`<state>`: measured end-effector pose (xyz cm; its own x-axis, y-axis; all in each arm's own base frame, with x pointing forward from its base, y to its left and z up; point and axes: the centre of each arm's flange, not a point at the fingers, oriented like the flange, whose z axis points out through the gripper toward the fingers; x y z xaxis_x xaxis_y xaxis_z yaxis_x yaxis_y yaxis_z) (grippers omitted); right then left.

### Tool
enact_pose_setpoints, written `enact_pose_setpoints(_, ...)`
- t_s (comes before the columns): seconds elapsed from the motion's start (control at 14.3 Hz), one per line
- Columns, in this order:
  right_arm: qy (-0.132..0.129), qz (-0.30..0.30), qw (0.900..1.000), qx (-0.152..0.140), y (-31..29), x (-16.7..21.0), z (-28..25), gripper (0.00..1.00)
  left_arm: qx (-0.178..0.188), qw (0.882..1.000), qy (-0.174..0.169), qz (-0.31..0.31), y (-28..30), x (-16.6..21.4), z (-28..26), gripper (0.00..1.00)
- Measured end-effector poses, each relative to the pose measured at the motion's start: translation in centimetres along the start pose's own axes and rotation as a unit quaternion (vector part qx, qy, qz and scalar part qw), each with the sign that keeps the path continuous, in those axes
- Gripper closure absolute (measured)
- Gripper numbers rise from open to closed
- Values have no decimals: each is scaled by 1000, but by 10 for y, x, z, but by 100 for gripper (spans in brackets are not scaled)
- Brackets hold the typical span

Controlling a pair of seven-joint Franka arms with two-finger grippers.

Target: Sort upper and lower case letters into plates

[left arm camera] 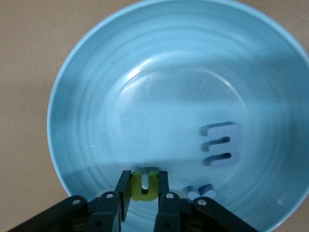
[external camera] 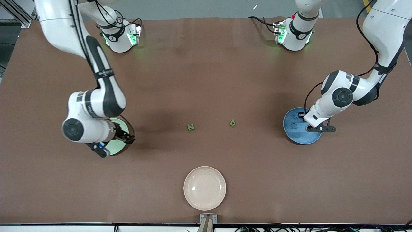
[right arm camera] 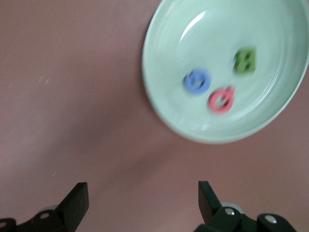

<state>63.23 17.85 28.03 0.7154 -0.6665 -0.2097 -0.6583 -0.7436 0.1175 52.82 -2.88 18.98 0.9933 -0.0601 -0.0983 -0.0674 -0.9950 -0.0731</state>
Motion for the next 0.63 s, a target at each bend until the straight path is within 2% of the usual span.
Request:
enact_pose_setpoints(0.14, 20, 43, 999, 12, -41, -61, 7, 0, 0, 1000, -2, 1, 1, -2, 2, 74)
enact_pose_setpoints(0.35, 48, 91, 993, 50, -87, -137, 28, 0, -1, 1000, -3, 1, 1, -2, 2, 74)
enact_pose_setpoints(0.56, 65, 127, 987, 76, -112, -173, 74, 0, -1, 1000, -3, 2, 1, -2, 3, 74)
enact_pose_setpoints(0.63, 68, 135, 985, 79, -116, -179, 89, 1, -1, 1000, -1, 3, 2, -2, 2, 69)
